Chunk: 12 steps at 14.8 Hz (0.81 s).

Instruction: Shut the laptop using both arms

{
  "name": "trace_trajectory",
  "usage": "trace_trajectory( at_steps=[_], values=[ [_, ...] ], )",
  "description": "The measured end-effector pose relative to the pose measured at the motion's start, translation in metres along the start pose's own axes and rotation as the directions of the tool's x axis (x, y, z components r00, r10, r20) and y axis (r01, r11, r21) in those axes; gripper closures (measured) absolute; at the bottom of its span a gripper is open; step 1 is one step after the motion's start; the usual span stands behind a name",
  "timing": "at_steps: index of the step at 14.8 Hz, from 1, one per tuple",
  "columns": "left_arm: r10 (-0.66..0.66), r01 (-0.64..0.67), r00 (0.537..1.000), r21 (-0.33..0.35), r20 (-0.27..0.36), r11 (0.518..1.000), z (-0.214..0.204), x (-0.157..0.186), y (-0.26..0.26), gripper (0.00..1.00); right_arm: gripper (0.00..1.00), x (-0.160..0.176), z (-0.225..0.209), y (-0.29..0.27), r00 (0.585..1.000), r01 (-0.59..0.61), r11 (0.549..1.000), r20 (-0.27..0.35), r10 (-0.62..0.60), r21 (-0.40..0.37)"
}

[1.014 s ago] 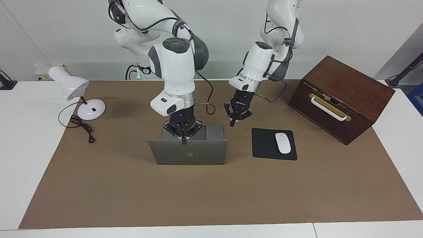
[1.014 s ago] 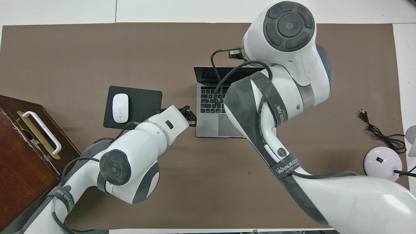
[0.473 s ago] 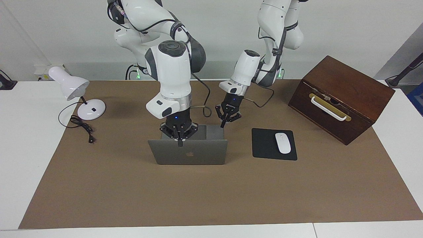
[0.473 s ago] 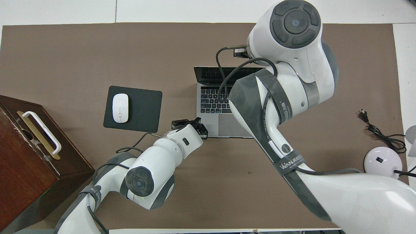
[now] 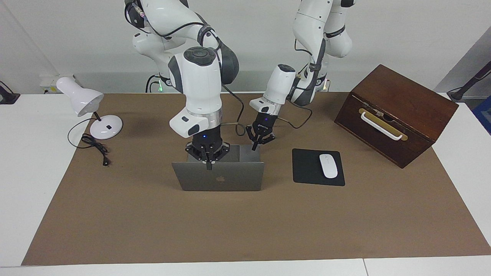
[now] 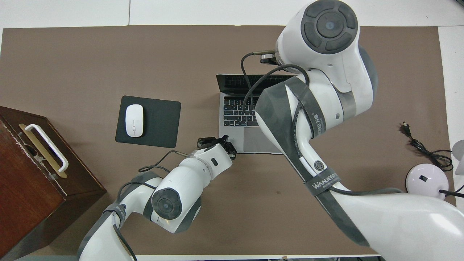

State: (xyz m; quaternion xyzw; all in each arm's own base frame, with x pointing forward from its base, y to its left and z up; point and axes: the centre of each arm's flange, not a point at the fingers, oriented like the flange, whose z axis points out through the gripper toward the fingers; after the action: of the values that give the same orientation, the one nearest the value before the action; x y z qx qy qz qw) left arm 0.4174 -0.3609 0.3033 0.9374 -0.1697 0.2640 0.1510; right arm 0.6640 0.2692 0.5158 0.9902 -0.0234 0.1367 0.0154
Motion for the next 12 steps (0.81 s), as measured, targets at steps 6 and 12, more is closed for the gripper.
trace_trajectory(
  at_steps=[6, 12],
  values=[
    [0.006, -0.006, 1.000, 0.006, -0.003, 1.000, 0.014, -0.010, -0.002, 0.99, 0.99, 0.001, 0.000, 0.002, 1.000, -0.004, 1.000, 0.000, 0.004, -0.001],
    [0.021, -0.021, 1.000, 0.002, 0.014, 1.000, 0.016, -0.021, 0.003, 0.99, 0.99, 0.004, 0.003, 0.010, 1.000, -0.012, 1.000, 0.000, 0.012, -0.004]
  ],
)
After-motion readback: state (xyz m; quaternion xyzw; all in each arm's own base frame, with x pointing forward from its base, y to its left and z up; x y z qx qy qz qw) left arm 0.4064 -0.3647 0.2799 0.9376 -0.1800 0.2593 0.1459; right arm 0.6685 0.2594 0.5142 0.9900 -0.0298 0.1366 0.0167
